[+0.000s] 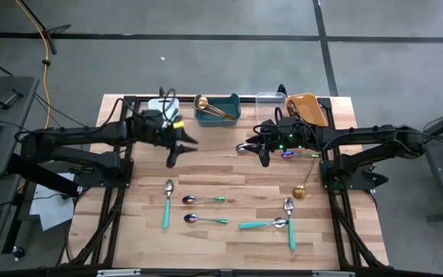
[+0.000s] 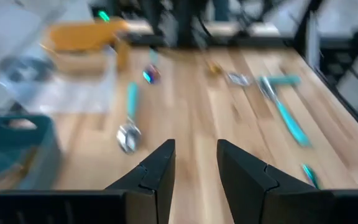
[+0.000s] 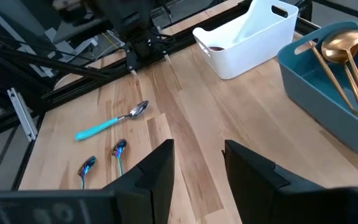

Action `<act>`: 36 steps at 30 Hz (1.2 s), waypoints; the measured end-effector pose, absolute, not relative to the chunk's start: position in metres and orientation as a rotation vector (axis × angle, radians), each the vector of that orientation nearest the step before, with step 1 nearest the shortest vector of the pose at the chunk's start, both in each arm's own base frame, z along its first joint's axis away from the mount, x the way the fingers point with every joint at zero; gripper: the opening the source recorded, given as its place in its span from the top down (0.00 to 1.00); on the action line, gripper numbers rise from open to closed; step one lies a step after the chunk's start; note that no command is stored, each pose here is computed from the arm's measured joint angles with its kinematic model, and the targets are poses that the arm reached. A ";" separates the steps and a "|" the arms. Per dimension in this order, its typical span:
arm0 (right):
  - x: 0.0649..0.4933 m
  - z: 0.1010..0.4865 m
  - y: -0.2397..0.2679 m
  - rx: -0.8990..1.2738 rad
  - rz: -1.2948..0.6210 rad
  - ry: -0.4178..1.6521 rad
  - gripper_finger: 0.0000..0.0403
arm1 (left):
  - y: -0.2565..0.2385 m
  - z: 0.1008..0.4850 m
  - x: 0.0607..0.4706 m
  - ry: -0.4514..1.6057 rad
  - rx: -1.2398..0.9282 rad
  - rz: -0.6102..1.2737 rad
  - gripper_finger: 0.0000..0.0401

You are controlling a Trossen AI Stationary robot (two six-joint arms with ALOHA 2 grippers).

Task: Sort silverware by color (type)
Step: Put the light blue spoon into the transparent bin

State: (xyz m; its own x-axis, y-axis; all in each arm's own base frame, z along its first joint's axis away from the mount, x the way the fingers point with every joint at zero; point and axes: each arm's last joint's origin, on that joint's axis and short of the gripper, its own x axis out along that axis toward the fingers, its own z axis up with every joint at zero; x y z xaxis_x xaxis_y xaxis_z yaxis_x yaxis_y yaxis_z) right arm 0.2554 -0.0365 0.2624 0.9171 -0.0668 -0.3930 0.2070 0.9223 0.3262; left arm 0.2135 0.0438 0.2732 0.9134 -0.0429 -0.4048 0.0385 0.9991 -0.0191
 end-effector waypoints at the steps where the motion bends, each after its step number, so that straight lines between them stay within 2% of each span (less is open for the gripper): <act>1: 0.255 0.262 -0.036 0.372 -0.144 0.386 0.66 | 0.039 0.271 0.212 0.446 -0.007 -0.063 0.72; 9: 0.255 0.262 -0.036 0.298 -0.129 0.391 0.66 | 0.003 0.259 0.206 0.608 -0.018 -0.201 0.72; 12: 0.255 0.262 -0.036 0.296 -0.129 0.391 0.66 | -0.010 0.257 0.205 0.646 -0.057 -0.190 0.72; 16: 0.255 0.262 -0.036 0.284 -0.127 0.398 0.66 | -0.026 0.266 0.196 0.816 -0.096 -0.171 0.72; 20: 0.254 0.260 -0.036 0.286 -0.129 0.418 0.66 | -0.039 0.281 0.185 1.030 -0.139 -0.076 0.72; 24: 0.254 0.258 -0.036 0.290 -0.132 0.436 0.66 | -0.048 0.289 0.179 1.157 -0.330 0.089 0.72; 31: 0.253 0.258 -0.036 0.325 -0.141 0.442 0.66 | -0.065 0.287 0.178 1.162 -0.728 0.321 0.72; 36: 0.253 0.258 -0.036 0.411 -0.160 0.436 0.66 | -0.071 0.287 0.176 1.177 -0.832 0.340 0.72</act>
State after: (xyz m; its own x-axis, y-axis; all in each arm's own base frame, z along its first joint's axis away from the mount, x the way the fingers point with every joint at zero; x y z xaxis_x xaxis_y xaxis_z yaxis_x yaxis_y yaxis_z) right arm 0.2533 -0.0361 0.2578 0.8954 -0.0629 -0.4407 0.2364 0.9060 0.3510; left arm 0.1762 -0.0715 0.2873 0.3767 -0.1778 -0.9091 -0.6350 0.6650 -0.3932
